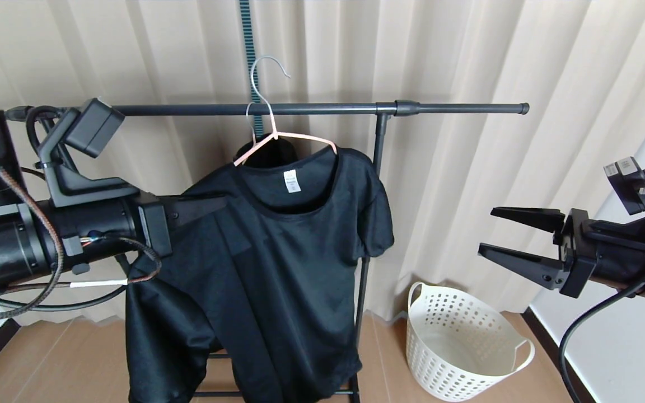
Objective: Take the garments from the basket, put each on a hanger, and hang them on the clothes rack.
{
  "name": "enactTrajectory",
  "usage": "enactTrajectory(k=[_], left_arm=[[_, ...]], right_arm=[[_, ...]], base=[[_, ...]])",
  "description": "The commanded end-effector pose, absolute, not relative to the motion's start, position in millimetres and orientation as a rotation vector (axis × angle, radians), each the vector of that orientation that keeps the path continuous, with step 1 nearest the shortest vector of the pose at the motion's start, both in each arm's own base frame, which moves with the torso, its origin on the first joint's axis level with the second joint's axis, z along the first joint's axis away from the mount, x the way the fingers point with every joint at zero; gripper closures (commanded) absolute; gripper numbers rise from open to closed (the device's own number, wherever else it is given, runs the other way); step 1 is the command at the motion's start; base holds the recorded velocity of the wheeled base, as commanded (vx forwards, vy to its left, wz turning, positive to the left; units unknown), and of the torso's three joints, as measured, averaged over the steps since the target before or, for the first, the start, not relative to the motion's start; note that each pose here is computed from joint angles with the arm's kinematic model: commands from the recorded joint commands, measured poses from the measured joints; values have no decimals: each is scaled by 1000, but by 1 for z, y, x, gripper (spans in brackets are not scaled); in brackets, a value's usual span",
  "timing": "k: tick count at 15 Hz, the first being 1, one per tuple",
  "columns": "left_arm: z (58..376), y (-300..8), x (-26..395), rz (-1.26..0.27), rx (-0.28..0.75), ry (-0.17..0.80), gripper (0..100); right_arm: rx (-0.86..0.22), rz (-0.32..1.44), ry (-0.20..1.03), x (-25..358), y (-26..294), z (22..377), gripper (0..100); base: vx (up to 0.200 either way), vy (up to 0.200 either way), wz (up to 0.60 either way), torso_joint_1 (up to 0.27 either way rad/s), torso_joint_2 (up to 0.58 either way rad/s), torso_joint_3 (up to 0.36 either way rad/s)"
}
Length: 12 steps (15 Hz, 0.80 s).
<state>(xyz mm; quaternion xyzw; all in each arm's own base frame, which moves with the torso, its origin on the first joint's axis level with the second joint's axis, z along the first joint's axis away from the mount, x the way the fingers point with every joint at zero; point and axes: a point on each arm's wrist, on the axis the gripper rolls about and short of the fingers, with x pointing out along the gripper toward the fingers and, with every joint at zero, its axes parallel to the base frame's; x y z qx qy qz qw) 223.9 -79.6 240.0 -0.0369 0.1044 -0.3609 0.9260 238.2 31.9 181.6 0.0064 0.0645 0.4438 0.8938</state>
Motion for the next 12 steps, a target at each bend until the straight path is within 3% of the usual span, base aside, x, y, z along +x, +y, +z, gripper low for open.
enactTrajectory(k=[1, 4, 12], left_arm=[[236, -85, 239, -728, -87, 241, 100], [240, -100, 261, -637, -134, 249, 100], [247, -143, 291, -422, -101, 277, 100]], right_arm=[[14, 921, 136, 239, 32, 181, 0], [14, 921, 136, 239, 32, 181, 0], [13, 921, 137, 240, 32, 181, 0]], base=[[0, 0, 0, 0, 0, 0], [0, 0, 0, 0, 0, 0], [0, 0, 0, 0, 0, 0]])
